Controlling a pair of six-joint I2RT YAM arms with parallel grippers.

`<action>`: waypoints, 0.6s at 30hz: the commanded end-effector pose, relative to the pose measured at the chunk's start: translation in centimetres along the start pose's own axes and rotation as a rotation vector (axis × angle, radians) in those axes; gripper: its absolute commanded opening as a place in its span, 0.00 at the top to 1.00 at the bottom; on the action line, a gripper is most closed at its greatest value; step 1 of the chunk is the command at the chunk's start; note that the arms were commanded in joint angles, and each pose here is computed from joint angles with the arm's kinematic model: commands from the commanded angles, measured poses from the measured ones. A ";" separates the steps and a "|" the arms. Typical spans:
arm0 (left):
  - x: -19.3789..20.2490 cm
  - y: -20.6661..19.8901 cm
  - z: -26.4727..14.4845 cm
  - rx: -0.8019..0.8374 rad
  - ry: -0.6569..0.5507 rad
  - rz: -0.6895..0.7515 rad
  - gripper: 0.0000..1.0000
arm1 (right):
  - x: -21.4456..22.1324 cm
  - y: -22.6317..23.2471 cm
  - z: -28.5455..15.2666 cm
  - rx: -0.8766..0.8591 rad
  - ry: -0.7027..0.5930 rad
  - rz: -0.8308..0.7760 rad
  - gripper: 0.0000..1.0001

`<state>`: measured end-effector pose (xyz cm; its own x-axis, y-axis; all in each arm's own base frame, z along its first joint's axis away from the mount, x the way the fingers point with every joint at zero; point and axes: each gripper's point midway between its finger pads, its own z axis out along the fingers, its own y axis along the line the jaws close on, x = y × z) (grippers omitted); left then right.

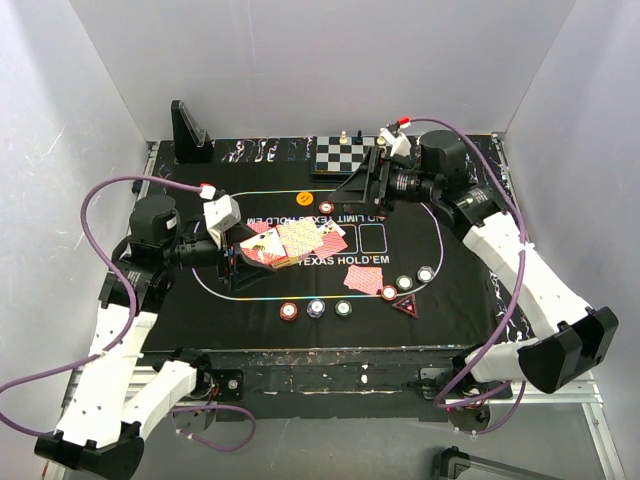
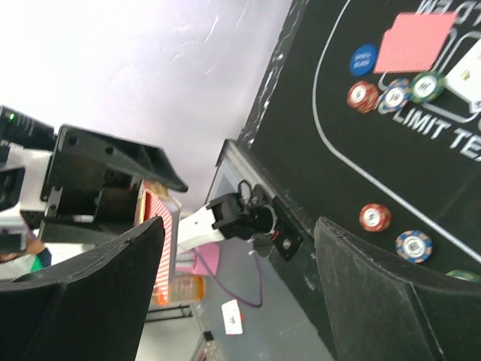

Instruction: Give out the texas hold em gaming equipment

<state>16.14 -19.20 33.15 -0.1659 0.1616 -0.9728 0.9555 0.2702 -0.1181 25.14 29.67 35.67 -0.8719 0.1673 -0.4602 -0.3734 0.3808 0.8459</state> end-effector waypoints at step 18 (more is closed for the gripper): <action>-0.8 1.1 0.7 0.022 -0.015 0.037 1.00 | 7.8 5.5 4.8 -0.222 0.246 0.040 0.10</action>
<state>17.52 -19.52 32.23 -0.1926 0.1764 -0.9653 0.9528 0.2690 -0.1409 18.40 36.40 35.04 -0.9275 -0.0393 -0.3717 -0.3710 0.2174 0.9028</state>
